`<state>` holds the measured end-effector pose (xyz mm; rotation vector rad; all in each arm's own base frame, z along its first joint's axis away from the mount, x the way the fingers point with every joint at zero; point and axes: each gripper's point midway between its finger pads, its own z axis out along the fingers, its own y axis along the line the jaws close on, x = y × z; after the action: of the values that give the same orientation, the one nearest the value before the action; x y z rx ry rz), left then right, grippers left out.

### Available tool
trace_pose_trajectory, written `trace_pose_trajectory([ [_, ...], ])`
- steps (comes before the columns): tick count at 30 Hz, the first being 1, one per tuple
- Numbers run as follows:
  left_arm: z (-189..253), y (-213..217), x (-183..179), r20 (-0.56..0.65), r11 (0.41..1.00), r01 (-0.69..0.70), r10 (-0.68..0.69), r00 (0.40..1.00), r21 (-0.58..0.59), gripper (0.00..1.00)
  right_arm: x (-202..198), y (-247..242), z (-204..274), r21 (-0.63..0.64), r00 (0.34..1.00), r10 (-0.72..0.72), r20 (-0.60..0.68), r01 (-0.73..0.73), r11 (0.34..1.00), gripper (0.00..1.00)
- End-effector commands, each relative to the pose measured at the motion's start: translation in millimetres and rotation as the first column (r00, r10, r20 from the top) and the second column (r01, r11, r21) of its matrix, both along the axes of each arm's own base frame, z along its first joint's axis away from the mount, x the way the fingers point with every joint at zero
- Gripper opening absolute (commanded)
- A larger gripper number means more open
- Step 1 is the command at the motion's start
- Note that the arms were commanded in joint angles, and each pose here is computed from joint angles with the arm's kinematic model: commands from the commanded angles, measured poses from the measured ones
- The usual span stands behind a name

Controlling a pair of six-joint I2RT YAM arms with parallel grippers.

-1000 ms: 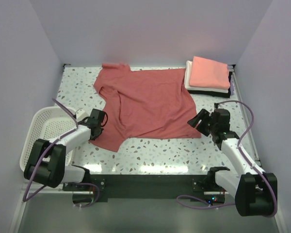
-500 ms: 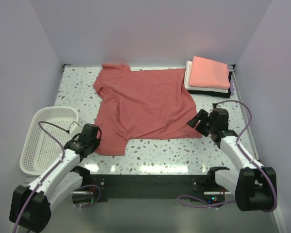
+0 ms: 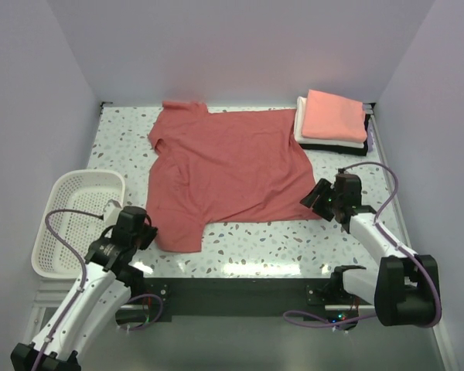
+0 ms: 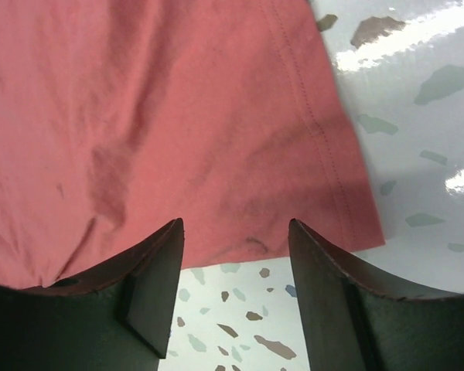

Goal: Fold and stack the t-shirts
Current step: Fold the tshirt

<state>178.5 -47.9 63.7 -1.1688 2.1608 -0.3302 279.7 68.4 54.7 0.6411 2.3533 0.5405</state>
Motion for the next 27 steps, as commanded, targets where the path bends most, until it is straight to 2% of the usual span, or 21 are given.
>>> trace_pose_trajectory([
  [1, 29, -6, -1, 0.044, 0.999, 0.022, -0.020, 0.999, -0.034, 0.00, -6, -11, -10, -0.058, 0.998, -0.037, -0.047, 0.034, 0.998, 0.58],
  [3, 44, -4, 0, 0.071, 0.999, 0.025, -0.023, 0.997, -0.028, 0.00, -9, -17, -12, -0.084, 0.996, -0.060, -0.059, 0.055, 0.995, 0.54],
  [14, 78, -8, -4, 0.160, 0.996, 0.065, -0.055, 0.986, -0.060, 0.00, -39, -48, -12, -0.217, 0.976, -0.190, -0.104, 0.164, 0.962, 0.50],
  [27, 95, -7, -14, 0.195, 0.994, 0.085, -0.070, 0.978, -0.071, 0.00, -31, -36, -27, -0.144, 0.974, -0.191, -0.125, 0.173, 0.974, 0.44],
])
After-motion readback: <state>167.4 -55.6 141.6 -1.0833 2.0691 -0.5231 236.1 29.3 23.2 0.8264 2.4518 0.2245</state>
